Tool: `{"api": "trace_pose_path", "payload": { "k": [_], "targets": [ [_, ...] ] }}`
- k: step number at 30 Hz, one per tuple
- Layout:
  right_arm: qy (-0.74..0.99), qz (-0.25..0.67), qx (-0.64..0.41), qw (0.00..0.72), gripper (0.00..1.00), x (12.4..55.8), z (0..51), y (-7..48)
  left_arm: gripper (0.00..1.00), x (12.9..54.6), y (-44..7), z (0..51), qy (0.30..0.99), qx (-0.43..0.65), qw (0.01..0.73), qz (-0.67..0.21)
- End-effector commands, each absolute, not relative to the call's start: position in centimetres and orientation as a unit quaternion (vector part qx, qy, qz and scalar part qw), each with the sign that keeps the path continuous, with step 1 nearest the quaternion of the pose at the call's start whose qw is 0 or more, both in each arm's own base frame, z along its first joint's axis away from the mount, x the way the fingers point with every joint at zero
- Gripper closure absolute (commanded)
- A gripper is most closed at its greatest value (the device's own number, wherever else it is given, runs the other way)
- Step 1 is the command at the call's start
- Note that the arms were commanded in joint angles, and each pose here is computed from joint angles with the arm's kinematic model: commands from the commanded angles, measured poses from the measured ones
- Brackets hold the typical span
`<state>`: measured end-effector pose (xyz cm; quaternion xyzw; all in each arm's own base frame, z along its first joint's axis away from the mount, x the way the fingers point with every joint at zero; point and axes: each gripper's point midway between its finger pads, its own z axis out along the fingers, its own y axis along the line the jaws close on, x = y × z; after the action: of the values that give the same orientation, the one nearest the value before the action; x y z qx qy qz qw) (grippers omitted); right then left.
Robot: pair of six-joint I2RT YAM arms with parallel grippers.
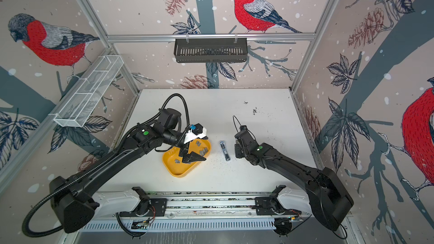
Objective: Load the staples into the stapler
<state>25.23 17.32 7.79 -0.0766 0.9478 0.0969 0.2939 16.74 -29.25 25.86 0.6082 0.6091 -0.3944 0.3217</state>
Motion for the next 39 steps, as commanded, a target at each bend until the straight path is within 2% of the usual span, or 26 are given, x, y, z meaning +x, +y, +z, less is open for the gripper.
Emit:
{"api": "trace_pose_path", "payload": {
  "k": [1,39],
  "targets": [
    [0.946,0.091,-0.052,0.308,0.85,25.8,8.2,17.3,0.01,16.6,-29.5,26.4,0.597,0.613,0.329,-0.401],
    [0.954,0.084,-0.06,0.282,0.86,25.3,4.8,17.7,0.02,16.7,-29.5,26.4,0.597,0.612,0.328,-0.401]
  ]
}}
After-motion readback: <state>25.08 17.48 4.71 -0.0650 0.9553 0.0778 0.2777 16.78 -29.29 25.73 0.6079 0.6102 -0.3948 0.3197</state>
